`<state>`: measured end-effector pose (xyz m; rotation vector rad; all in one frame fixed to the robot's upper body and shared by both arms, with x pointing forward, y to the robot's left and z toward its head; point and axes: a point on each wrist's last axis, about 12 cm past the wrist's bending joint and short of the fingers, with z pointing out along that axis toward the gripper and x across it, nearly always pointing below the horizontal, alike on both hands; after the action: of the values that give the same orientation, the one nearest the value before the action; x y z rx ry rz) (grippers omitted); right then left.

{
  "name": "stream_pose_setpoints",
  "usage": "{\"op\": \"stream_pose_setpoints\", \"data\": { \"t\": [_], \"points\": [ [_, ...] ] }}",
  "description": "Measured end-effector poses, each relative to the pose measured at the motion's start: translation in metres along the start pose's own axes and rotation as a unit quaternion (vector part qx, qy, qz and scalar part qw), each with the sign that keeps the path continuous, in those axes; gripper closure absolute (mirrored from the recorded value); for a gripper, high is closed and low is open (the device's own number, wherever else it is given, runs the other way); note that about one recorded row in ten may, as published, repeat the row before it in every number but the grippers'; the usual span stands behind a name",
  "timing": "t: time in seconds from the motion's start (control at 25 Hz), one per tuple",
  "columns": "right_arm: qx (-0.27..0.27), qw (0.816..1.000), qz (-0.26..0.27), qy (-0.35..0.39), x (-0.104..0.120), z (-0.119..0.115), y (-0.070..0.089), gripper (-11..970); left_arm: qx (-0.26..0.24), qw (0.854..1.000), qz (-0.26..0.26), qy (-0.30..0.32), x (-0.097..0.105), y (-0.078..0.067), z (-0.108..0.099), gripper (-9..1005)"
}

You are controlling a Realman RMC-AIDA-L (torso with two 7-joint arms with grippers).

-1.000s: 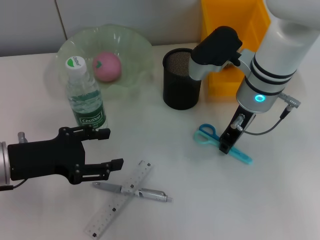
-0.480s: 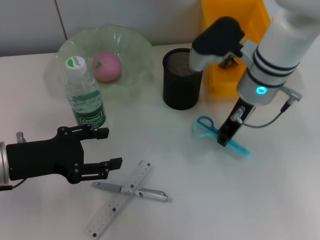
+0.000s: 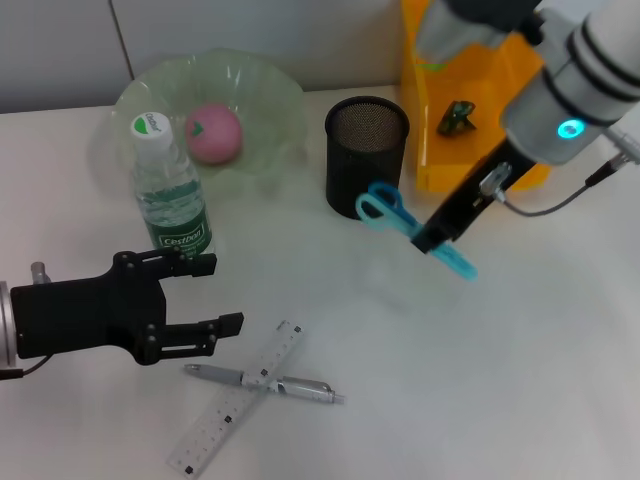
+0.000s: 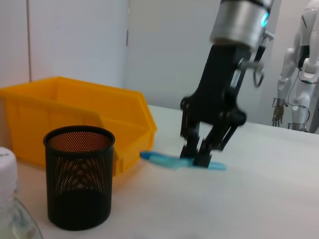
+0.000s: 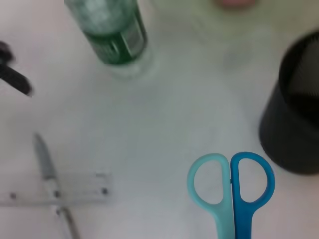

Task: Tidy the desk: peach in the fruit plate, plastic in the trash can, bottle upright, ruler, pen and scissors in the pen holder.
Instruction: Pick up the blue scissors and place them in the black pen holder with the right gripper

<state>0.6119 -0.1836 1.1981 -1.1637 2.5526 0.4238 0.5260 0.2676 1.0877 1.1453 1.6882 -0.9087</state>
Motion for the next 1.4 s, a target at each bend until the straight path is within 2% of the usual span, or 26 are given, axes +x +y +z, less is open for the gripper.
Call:
{"op": "stream_pose_setpoints", "data": {
  "t": [0.16, 0.2, 0.24, 0.4, 0.56, 0.76, 0.84, 0.96, 1.0, 1.16, 1.4],
  "points": [
    [-0.005, 0.999, -0.013, -0.049, 0.006, -0.015, 0.0, 735, -0.004, 1.0, -0.002, -0.002, 0.0, 0.001, -0.002, 198],
    [-0.007, 0.995, -0.022, -0.093, 0.01, -0.024, -0.002, 735, -0.005, 1.0, -0.003, -0.002, 0.0, 0.001, -0.002, 198],
    [-0.007, 0.995, -0.022, -0.093, 0.01, -0.024, -0.002, 735, -0.005, 1.0, -0.003, -0.002, 0.0, 0.001, -0.002, 198],
    [-0.019, 0.98, -0.036, -0.197, 0.018, -0.037, -0.008, 735, -0.004, 1.0, -0.003, -0.002, 0.0, 0.001, -0.002, 198],
    [-0.01, 0.971, -0.036, -0.238, 0.021, -0.037, -0.013, 736, -0.004, 1.0, -0.003, -0.002, 0.0, 0.001, -0.002, 198],
    [0.014, 0.955, -0.039, -0.293, 0.026, -0.03, -0.024, 736, -0.004, 1.0, -0.003, -0.002, 0.0, 0.001, -0.002, 198],
    [0.019, 0.941, -0.038, -0.335, 0.031, -0.02, -0.035, 736, -0.004, 1.0, -0.009, -0.002, 0.0, 0.001, -0.002, 198],
    [0.021, 0.937, -0.037, -0.347, 0.031, -0.017, -0.037, 736, -0.003, 1.0, -0.009, -0.003, 0.0, 0.001, -0.002, 198],
    [0.023, 0.93, -0.036, -0.366, 0.032, -0.01, -0.04, 735, -0.002, 1.0, -0.009, -0.003, 0.0, 0.001, -0.002, 198],
    [0.022, 0.921, -0.033, -0.387, 0.032, 0.002, -0.043, 735, 0.0, 1.0, -0.008, -0.003, -0.001, 0.001, -0.002, 198],
    [0.023, 0.895, -0.054, -0.443, 0.037, 0.018, -0.044, 735, 0.002, 1.0, -0.006, -0.004, -0.003, 0.001, -0.001, 198]
  ]
}}
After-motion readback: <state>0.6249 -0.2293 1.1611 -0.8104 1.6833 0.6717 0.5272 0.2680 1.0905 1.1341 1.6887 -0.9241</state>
